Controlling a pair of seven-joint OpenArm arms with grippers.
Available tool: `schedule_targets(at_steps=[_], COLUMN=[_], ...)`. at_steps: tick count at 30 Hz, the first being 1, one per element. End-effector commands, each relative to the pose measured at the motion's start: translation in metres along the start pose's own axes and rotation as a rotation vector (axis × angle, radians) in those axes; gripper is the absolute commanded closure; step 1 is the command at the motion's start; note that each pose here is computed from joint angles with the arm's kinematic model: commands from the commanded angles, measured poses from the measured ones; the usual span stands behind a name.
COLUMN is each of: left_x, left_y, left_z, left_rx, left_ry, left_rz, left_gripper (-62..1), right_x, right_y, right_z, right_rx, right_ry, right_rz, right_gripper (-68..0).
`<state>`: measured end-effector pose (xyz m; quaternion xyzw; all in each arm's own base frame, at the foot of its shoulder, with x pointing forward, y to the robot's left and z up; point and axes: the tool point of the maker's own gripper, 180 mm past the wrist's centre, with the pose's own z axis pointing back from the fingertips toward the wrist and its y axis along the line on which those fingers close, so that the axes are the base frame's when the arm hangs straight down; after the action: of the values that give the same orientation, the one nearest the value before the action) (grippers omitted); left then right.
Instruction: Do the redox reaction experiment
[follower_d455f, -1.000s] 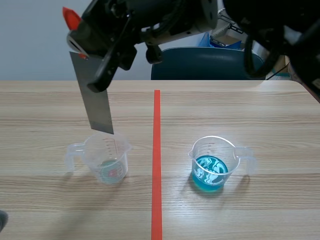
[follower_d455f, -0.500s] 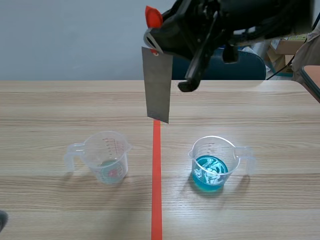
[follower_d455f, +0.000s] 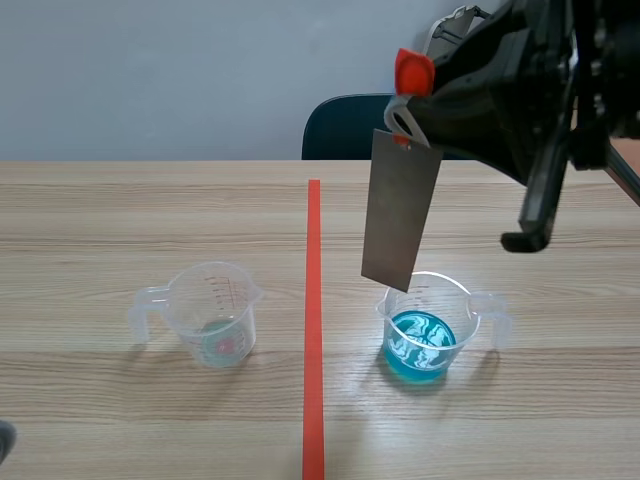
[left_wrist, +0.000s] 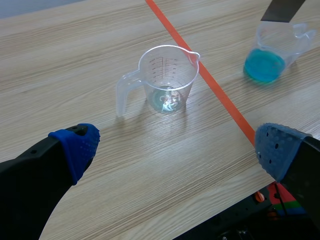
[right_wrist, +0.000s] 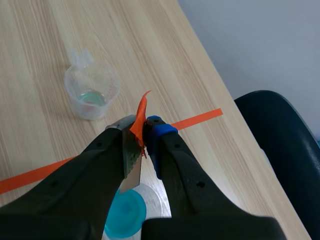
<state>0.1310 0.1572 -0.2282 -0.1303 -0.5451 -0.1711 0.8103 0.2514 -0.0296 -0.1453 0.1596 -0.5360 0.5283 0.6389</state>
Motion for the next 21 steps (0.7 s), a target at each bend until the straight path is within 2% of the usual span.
schedule_targets(at_steps=[1, 8, 18, 21], left_x=[0.008, 0.008, 0.008, 0.008], left_y=[-0.003, -0.003, -0.003, -0.003], left_z=[0.000, 0.000, 0.000, 0.000], left_rx=[-0.004, -0.004, -0.004, -0.004], left_ry=[-0.028, -0.028, -0.029, -0.029], left_rz=[0.008, 0.008, 0.008, 0.008], left_gripper=[-62.3, -62.3, -62.3, -62.3], right_x=[0.004, -0.012, -0.014, -0.013], right_y=[0.001, 0.004, -0.010, -0.008], right_z=[0.003, 0.017, 0.029, 0.029], right_rx=[-0.001, -0.022, -0.069, -0.061], right_ry=[-0.013, 0.034, 0.045, 0.042], right_rz=[0.007, -0.020, 0.012, 0.019], right_gripper=[-0.8, -0.8, -0.8, -0.8])
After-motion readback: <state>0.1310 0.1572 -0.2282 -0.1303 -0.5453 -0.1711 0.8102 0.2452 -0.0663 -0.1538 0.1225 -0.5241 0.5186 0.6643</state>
